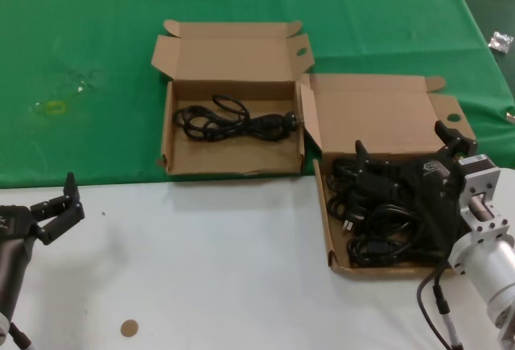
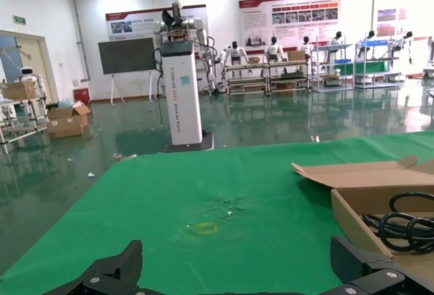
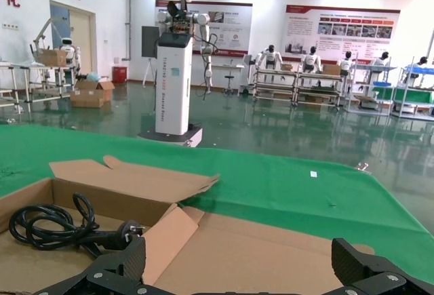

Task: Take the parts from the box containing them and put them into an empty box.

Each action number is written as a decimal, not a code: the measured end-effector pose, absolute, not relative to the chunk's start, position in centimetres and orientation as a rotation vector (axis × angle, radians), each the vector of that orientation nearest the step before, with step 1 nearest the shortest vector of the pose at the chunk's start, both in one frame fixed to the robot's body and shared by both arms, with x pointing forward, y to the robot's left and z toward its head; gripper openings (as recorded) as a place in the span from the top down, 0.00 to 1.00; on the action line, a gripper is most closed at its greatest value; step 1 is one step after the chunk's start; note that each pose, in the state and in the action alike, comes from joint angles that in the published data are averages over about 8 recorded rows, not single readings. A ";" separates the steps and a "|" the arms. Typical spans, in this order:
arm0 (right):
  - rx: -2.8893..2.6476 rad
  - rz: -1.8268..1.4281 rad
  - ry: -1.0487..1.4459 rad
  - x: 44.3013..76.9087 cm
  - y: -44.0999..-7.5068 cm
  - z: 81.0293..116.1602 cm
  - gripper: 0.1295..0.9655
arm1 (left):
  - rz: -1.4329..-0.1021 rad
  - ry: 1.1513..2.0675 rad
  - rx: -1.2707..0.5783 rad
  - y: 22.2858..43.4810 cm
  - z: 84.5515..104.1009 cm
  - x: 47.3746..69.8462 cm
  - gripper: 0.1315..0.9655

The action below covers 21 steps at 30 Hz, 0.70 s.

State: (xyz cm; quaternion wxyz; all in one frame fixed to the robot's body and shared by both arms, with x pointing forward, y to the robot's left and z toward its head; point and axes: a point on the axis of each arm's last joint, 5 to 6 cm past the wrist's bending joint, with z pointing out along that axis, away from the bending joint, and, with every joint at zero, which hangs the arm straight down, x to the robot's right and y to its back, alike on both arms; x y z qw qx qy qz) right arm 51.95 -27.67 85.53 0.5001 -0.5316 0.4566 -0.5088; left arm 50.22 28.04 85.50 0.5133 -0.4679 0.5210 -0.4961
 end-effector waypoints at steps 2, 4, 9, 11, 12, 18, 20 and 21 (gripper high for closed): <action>-1.285 -1.230 1.104 51.9 -27.7 85.5 0.00 | -1.193 1.253 -1.125 28.0 85.5 50.2 0.00; -1.285 -1.230 1.104 51.9 -27.7 85.5 0.00 | -1.193 1.253 -1.125 28.0 85.5 50.2 0.00; -1.285 -1.230 1.104 51.9 -27.7 85.5 0.00 | -1.193 1.253 -1.125 28.0 85.5 50.2 0.00; -1.285 -1.230 1.104 51.9 -27.7 85.5 0.00 | -1.193 1.253 -1.125 28.0 85.5 50.2 0.00; -1.285 -1.230 1.104 51.9 -27.7 85.5 0.00 | -1.193 1.253 -1.125 28.0 85.5 50.2 0.00; -1.285 -1.230 1.104 51.9 -27.7 85.5 0.00 | -1.193 1.253 -1.125 28.0 85.5 50.2 0.00; -1.285 -1.230 1.104 51.9 -27.7 85.5 0.00 | -1.193 1.253 -1.125 28.0 85.5 50.2 0.00; -1.285 -1.230 1.104 51.9 -27.7 85.5 0.00 | -1.193 1.253 -1.125 28.0 85.5 50.2 0.00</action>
